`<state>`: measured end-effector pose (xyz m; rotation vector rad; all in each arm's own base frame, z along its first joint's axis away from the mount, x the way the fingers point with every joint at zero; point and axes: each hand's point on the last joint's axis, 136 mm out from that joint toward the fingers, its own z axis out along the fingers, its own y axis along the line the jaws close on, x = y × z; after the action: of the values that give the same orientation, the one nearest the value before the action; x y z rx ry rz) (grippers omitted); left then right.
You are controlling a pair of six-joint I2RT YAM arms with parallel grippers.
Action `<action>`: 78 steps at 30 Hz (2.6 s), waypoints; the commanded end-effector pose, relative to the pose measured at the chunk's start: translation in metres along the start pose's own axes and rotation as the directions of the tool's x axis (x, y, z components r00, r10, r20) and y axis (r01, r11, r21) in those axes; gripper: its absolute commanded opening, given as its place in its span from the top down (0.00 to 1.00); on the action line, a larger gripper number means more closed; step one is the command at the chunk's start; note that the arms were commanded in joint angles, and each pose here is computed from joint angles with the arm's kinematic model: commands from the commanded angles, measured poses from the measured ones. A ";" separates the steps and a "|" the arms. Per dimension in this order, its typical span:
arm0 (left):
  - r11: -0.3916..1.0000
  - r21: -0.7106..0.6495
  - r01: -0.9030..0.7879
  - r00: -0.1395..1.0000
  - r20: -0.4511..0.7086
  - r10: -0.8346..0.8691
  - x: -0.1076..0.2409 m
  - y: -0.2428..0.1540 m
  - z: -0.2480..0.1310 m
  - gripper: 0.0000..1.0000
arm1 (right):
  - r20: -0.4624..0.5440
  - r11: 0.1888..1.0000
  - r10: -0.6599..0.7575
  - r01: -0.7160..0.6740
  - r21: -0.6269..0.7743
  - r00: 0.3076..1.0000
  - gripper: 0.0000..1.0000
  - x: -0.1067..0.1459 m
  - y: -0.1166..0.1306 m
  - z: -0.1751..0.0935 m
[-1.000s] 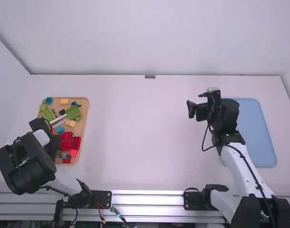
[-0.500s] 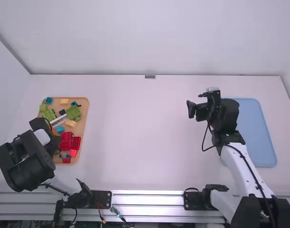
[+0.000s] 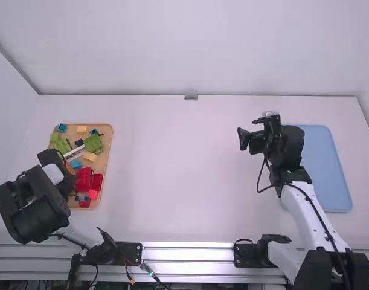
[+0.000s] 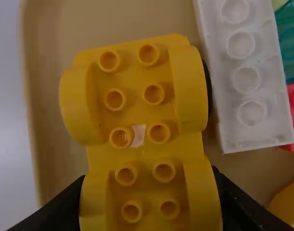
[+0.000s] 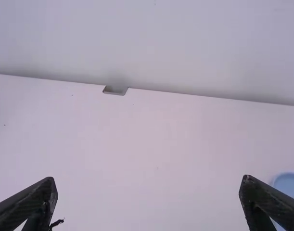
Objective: Assemble lego blocks to make yellow taxi
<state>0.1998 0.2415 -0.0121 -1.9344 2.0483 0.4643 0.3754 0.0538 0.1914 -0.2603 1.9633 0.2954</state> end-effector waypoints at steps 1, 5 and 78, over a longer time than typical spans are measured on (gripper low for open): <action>0.999 -0.009 0.040 0.999 -0.011 -0.040 -0.003 0.001 -0.006 0.59 | 0.032 1.000 -0.006 0.006 -0.011 0.999 0.01 -0.017 0.001 0.000; 0.998 0.028 0.057 0.998 -0.018 -0.057 -0.017 -0.010 -0.029 0.64 | 0.034 1.000 -0.006 0.006 -0.018 0.999 0.01 -0.018 0.002 0.000; -0.978 -0.102 -0.184 -0.694 0.718 0.056 0.396 -0.125 -0.216 0.01 | 0.033 0.996 -0.043 0.046 -0.082 0.999 0.01 -0.021 0.032 -0.007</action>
<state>0.2889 -0.2068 -0.0064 1.9422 2.0383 -0.2500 0.3634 0.0803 0.1935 -0.3402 1.9649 0.3526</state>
